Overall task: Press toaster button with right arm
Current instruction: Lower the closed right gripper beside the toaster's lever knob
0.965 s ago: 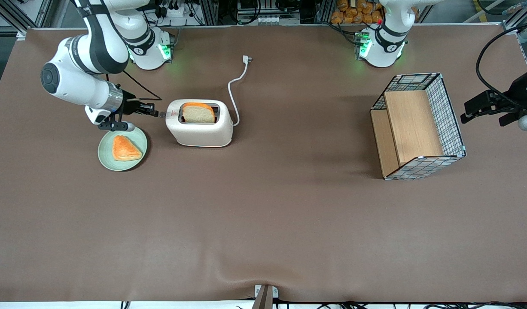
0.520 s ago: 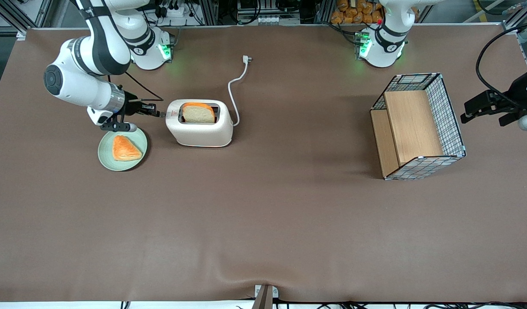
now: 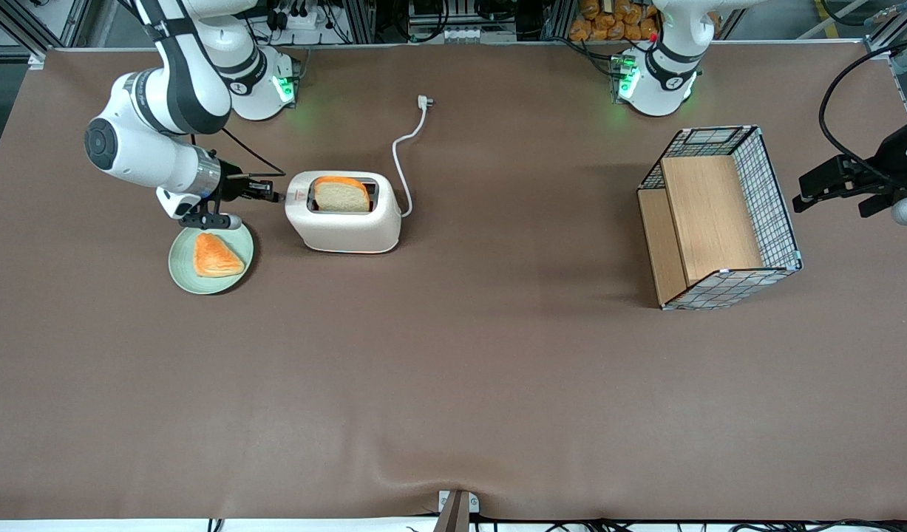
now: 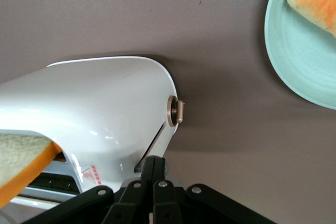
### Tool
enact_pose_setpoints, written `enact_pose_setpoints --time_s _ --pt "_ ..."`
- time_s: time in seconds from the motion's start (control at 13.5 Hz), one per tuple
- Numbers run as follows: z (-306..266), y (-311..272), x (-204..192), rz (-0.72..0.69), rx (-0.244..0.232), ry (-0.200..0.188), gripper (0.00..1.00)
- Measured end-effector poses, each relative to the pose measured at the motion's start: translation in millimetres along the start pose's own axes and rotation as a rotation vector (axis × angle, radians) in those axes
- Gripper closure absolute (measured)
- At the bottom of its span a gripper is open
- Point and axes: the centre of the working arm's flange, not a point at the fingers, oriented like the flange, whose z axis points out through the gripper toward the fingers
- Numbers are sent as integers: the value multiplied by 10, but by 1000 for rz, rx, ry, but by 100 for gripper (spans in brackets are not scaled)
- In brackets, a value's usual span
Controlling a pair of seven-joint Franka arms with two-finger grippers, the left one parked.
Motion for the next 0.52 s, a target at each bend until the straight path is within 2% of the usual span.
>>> enact_pose_setpoints --time_s 0.52 --pt "121 22 42 6 -10 3 99"
